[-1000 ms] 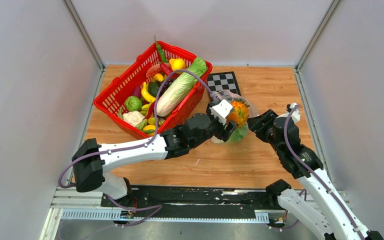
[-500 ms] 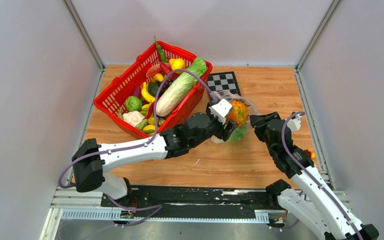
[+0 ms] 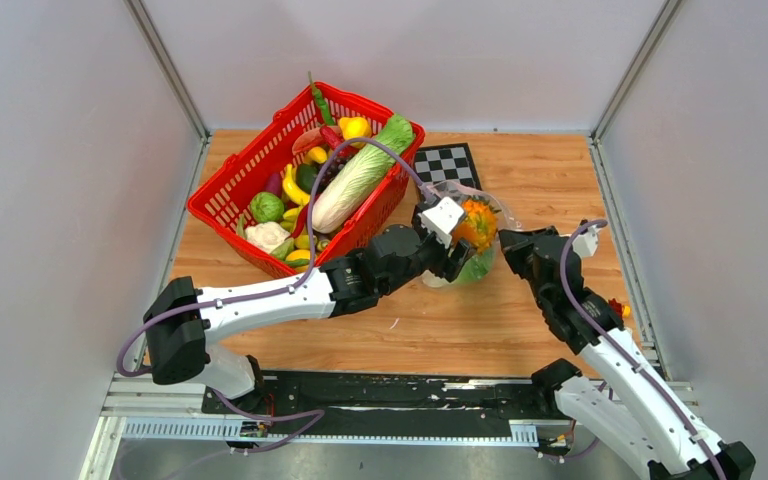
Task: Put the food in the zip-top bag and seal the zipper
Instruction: Adjust the fake fruit in the zipper food storage bag.
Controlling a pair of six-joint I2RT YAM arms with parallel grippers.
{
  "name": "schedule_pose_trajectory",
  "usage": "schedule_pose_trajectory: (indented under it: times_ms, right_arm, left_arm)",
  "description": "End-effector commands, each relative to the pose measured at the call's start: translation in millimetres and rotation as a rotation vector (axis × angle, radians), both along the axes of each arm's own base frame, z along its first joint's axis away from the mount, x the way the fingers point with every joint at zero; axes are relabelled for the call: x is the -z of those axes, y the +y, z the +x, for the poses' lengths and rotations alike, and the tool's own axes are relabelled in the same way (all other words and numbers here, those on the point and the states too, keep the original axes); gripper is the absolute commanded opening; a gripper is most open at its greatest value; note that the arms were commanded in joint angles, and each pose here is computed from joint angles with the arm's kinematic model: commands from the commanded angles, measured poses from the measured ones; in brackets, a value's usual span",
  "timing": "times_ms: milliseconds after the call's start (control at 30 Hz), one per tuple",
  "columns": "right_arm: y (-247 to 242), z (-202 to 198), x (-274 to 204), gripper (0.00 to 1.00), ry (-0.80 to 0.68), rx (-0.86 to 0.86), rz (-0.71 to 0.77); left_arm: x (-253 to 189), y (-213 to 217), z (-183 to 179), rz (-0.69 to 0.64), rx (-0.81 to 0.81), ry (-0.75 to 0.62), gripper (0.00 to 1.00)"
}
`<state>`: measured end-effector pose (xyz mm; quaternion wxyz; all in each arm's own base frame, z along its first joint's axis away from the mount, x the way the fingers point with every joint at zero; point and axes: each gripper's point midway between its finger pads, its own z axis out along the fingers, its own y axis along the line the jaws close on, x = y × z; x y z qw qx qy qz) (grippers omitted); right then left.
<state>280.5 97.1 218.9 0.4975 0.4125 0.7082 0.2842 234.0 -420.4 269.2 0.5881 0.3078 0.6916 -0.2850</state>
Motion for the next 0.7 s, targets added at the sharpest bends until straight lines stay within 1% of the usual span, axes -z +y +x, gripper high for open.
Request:
schedule_pose_trajectory:
  times_ms: [0, 167, 233, 367, 433, 533, 667]
  right_arm:
    - [15, -15, -29, 0.0, -0.067, -0.139, -0.002]
    - [21, -41, -37, 0.0, -0.056, -0.25, -0.024]
    - [28, -49, -40, 0.0, -0.06, -0.31, -0.016]
    - [49, -62, -58, 0.0, -0.114, -0.448, 0.029]
    - [53, -67, -70, 0.0, -0.148, -0.481, 0.042]
    - [55, -73, -91, 0.0, -0.211, -0.52, 0.026]
    - [61, -78, -111, 0.0, -0.269, -0.565, 0.028]
  left_arm:
    - [-42, -3, 6, -0.11, -0.021, -0.053, 0.0]
    - [-68, 1, 9, -0.161, -0.047, -0.068, 0.0]
    - [-74, 0, 9, -0.148, -0.046, -0.057, 0.0]
    - [-67, 0, 10, -0.134, -0.058, -0.038, 0.0]
    - [-65, 3, 11, -0.116, -0.074, -0.031, 0.0]
    - [-68, 1, 6, -0.078, -0.043, -0.018, 0.0]
    - [-57, -2, 2, 0.014, -0.011, 0.034, 0.01]
